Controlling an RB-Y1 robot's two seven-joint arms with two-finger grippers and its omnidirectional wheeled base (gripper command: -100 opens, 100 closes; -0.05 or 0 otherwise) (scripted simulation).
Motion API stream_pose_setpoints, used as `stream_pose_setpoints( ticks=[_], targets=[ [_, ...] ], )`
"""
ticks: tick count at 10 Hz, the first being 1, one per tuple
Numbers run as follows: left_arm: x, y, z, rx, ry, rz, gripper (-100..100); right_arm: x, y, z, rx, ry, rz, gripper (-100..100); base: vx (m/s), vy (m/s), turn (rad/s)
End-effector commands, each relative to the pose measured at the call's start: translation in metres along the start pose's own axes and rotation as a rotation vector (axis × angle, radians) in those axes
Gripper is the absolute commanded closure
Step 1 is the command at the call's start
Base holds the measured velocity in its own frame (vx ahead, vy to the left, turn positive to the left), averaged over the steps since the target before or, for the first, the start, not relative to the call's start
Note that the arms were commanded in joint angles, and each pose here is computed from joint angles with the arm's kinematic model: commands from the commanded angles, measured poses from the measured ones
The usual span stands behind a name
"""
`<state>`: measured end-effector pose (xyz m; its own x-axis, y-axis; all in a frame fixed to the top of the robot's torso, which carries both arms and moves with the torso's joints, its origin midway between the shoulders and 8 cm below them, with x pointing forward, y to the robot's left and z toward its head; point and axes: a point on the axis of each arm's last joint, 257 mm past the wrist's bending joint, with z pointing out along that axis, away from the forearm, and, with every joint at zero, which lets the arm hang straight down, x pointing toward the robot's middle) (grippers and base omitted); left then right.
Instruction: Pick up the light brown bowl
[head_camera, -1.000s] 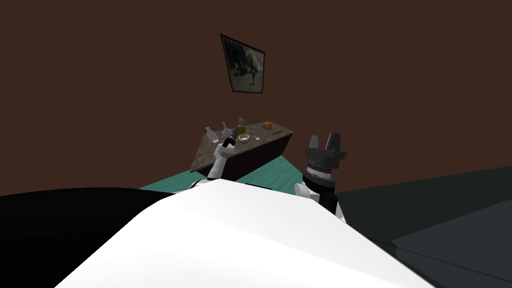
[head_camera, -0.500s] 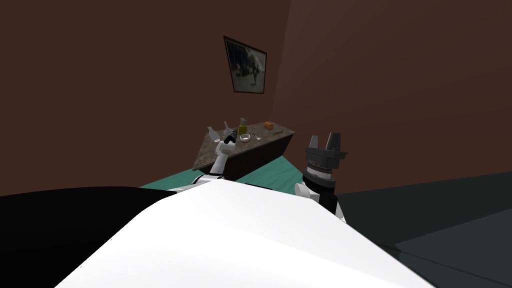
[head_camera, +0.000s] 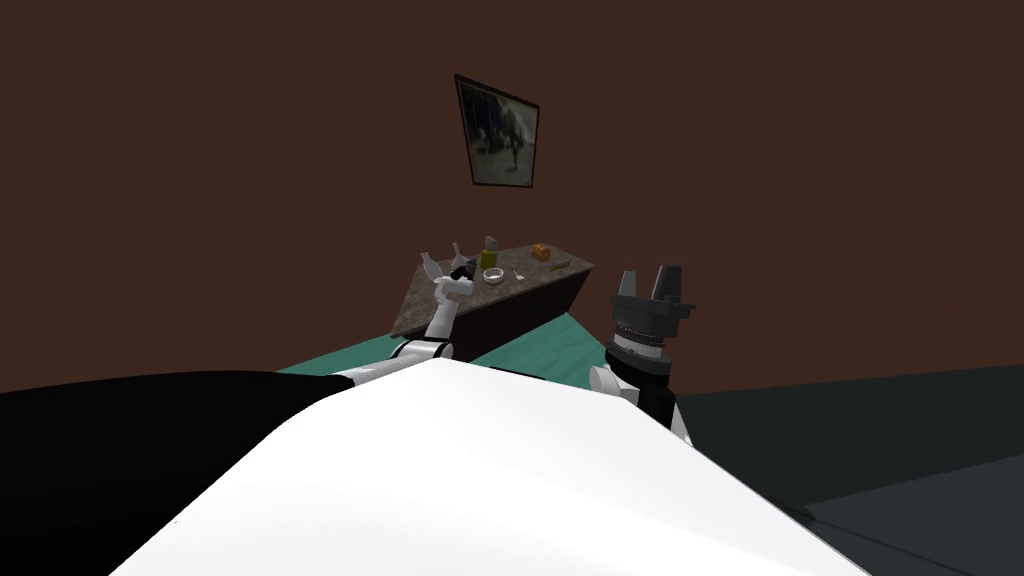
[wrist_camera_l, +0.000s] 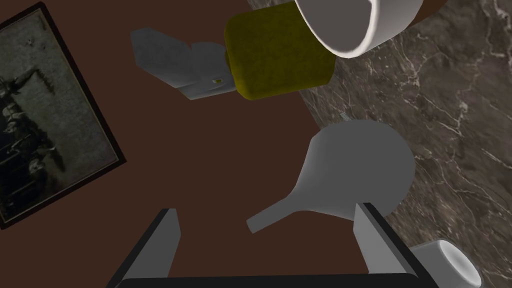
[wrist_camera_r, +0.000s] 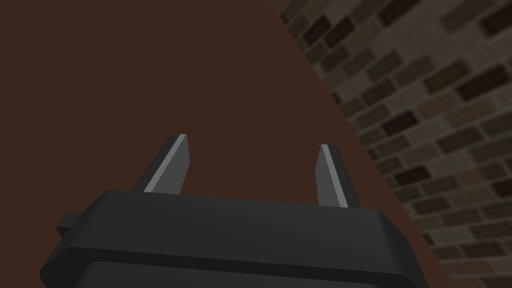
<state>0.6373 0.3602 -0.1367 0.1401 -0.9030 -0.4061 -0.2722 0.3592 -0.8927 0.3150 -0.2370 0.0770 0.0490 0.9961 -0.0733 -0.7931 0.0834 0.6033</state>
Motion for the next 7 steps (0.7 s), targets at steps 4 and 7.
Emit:
stream_pose_setpoints(
  ticks=[4, 7],
  targets=[
    [0.010, 0.017, 0.013, -0.127, 0.029, -0.020, -100, 0.000, 0.000, 0.000, 0.000, 0.000, 0.000, 0, 0.009, 0.012, 0.040],
    [0.017, 0.024, 0.018, -0.196, 0.049, -0.035, -100, 0.000, 0.000, 0.000, 0.000, 0.000, 0.000, 0, 0.017, 0.016, 0.037]
  ],
)
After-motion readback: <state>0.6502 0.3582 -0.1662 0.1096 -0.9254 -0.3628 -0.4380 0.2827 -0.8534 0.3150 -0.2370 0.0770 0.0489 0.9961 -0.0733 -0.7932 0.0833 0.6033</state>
